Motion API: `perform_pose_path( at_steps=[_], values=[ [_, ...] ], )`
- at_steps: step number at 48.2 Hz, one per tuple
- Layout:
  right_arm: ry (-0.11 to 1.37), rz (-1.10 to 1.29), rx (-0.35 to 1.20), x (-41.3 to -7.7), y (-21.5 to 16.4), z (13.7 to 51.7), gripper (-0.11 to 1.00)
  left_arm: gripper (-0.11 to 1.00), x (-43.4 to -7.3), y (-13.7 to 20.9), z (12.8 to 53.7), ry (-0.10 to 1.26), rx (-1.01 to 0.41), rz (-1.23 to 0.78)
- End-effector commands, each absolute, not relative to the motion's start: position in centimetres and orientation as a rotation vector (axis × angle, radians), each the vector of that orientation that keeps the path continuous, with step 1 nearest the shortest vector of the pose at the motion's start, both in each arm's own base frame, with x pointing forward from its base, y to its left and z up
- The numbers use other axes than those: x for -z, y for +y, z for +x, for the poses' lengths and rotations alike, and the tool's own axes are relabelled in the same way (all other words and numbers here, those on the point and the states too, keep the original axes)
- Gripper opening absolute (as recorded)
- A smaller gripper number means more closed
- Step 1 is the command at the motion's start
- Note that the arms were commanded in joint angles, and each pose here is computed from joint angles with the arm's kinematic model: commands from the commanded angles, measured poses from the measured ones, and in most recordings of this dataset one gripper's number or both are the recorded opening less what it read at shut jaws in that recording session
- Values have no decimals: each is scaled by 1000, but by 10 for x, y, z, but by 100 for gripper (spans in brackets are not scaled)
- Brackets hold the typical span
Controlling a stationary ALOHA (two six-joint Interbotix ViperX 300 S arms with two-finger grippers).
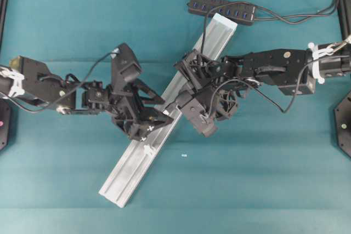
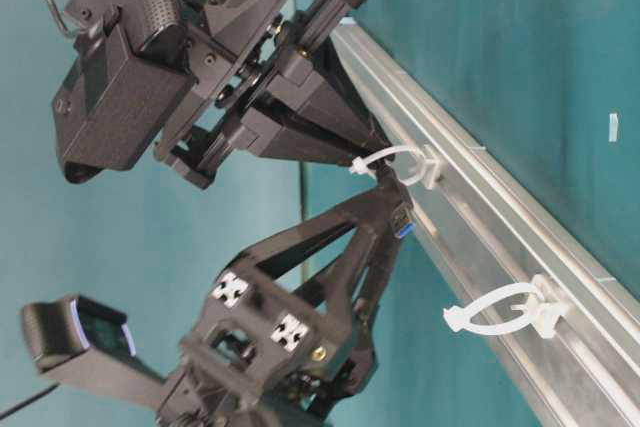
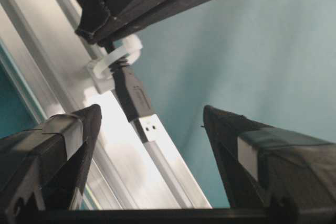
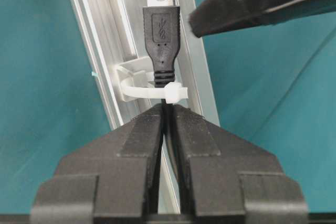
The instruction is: Pass the USB cable through three rings with both arms.
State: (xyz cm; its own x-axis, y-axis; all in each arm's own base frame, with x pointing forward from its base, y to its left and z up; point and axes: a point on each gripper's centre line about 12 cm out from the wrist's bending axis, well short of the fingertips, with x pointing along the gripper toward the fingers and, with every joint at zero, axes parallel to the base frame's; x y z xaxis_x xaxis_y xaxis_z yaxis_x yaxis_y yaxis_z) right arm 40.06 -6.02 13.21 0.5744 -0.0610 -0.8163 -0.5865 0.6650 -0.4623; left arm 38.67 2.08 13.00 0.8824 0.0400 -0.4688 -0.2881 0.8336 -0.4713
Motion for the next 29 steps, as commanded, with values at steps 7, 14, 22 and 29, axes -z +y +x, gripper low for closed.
perform_pose_path(
  at_steps=[7,14,22,29],
  values=[
    [910,-780,-324,-137,-62,404,9,86,-138,22,398,430,-171,-561],
    [911,-780,-325,-136,-62,404,9,86,-133,23,398,441,-177,-561],
    [912,-780,-325,-136,-62,403,9,85,-133,23,399,438,-176,-562],
    [913,-781,-326,-136,-62,403,9,79,-135,23,402,426,-173,-562]
  ],
)
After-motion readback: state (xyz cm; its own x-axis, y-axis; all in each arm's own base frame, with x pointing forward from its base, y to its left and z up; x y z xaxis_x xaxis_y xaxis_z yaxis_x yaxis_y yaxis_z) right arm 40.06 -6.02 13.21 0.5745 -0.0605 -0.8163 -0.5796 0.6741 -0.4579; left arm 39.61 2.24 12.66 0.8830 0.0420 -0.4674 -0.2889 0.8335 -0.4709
